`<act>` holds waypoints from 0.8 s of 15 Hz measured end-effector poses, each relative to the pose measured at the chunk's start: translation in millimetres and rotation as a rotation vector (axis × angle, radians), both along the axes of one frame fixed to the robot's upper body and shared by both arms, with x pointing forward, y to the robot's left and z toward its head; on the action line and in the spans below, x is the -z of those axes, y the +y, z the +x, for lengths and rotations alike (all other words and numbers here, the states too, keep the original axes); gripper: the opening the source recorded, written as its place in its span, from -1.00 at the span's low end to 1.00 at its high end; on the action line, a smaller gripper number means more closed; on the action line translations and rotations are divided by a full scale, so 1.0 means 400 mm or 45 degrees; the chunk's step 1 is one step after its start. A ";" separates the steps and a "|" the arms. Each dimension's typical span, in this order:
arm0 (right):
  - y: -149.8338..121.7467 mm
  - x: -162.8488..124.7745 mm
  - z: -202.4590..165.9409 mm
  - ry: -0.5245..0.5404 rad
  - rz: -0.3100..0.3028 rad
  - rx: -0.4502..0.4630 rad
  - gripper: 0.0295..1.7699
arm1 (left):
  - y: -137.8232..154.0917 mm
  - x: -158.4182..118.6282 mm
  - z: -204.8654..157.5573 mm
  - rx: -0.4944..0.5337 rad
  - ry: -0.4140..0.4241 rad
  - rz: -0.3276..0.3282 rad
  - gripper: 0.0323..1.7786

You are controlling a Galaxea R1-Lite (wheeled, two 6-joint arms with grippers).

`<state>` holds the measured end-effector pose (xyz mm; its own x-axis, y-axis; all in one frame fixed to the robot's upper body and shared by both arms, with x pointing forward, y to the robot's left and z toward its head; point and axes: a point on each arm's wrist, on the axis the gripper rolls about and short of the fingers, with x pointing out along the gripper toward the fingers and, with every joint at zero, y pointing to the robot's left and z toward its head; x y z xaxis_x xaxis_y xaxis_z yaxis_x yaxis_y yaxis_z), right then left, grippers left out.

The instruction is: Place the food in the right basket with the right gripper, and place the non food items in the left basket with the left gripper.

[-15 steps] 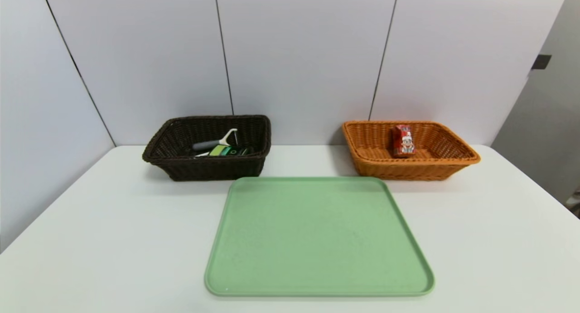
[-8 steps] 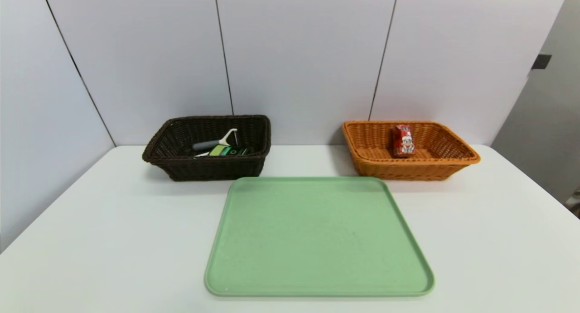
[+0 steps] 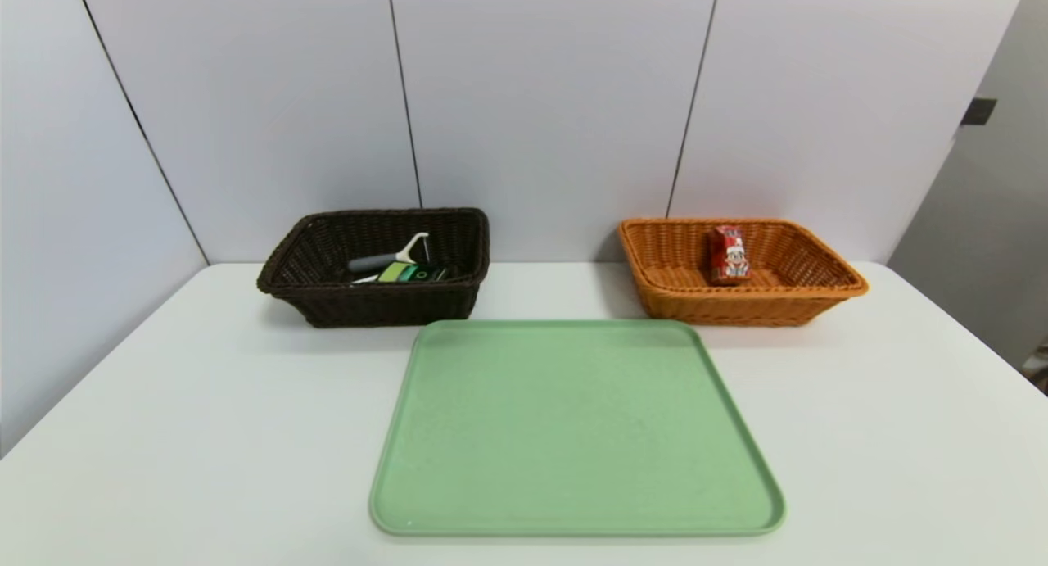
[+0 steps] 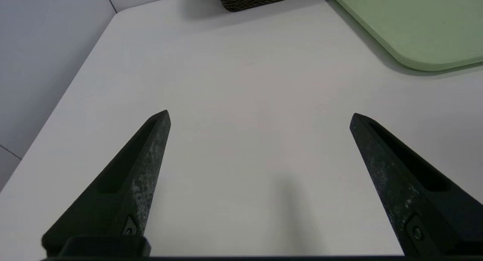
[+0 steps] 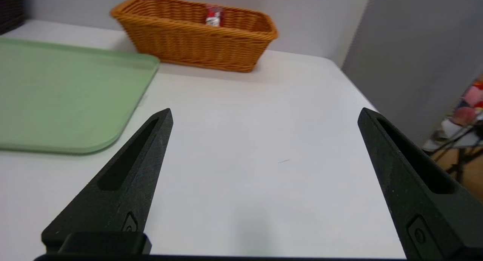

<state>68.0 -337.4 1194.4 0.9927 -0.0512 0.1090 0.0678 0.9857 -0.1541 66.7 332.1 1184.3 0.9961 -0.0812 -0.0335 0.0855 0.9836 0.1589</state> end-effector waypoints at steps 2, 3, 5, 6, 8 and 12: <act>0.004 0.018 0.002 0.082 0.000 -0.095 0.91 | 0.000 0.004 0.001 -0.005 0.009 -0.056 0.90; 0.005 0.026 0.002 0.121 0.013 -0.104 0.91 | 0.001 0.005 0.002 -0.023 0.012 -0.072 0.90; 0.004 0.029 0.001 0.146 0.074 -0.100 0.91 | 0.003 0.005 0.002 -0.065 0.013 -0.096 0.90; 0.004 0.029 0.001 0.145 0.102 -0.105 0.91 | 0.003 0.005 0.002 -0.070 0.014 -0.110 0.90; 0.005 0.029 0.001 0.147 0.116 -0.108 0.91 | 0.003 0.005 0.002 -0.075 0.015 -0.133 0.90; 0.004 0.031 0.000 0.172 0.154 -0.097 0.91 | 0.003 0.005 0.002 -0.077 0.016 -0.142 0.90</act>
